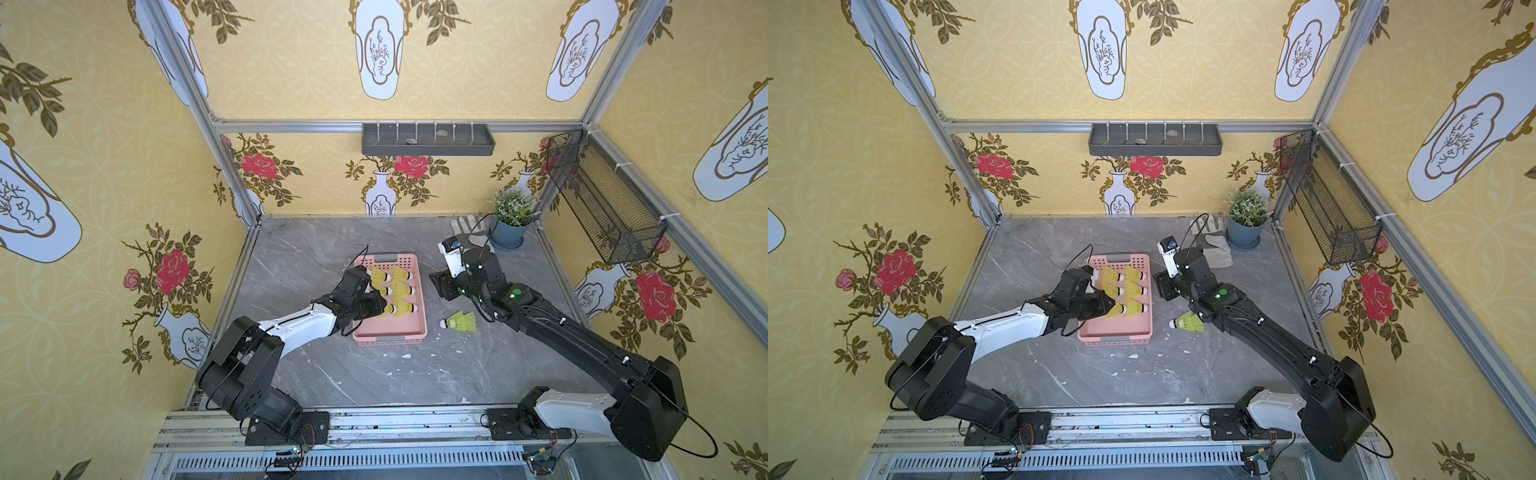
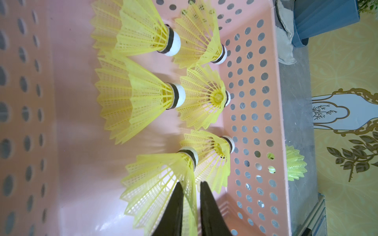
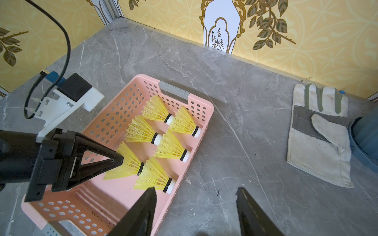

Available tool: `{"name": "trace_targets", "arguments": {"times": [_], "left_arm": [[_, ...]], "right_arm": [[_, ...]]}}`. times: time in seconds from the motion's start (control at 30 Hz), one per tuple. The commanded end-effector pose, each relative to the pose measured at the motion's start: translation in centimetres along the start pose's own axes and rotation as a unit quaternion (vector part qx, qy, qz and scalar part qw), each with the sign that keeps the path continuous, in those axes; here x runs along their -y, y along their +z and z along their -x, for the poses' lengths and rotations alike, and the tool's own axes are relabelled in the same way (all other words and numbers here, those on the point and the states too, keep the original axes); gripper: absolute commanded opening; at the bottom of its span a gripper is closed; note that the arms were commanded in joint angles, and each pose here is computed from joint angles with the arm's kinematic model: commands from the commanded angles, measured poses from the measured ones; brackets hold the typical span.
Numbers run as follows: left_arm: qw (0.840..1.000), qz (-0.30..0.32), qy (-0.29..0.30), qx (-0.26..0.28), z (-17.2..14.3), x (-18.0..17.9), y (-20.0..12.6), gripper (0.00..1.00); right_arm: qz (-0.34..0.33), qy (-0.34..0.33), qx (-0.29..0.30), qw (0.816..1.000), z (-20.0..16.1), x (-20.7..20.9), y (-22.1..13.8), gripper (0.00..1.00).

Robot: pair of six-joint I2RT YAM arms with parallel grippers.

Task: Put the shuttlecocks into the storage box
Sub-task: Place the shuttlecock in the storage box.

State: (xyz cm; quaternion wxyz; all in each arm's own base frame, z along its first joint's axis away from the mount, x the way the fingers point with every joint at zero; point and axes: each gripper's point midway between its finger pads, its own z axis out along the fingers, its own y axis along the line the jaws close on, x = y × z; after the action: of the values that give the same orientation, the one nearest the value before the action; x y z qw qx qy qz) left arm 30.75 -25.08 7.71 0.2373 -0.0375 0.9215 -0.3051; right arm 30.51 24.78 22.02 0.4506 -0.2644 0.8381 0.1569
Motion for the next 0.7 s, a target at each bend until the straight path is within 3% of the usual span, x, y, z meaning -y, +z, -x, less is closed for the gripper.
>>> {"name": "trace_targets", "arguments": {"times": [0.0,0.37,0.67], "left_arm": [[1.0,0.011,0.003,0.007,0.2,-0.4,-0.1,0.27],[0.999,0.04,0.013,0.012,0.6,-1.1,-0.4,0.39],[0.997,0.059,0.029,0.029,1.5,-1.2,-1.6,0.55]], "right_arm": [[0.003,0.001,-0.001,1.0,0.1,-0.1,-0.1,0.64],[-0.002,0.001,-0.002,1.0,0.0,0.1,-0.1,0.64],[-0.034,0.028,-0.005,0.999,-0.5,1.2,0.1,0.66]]}}
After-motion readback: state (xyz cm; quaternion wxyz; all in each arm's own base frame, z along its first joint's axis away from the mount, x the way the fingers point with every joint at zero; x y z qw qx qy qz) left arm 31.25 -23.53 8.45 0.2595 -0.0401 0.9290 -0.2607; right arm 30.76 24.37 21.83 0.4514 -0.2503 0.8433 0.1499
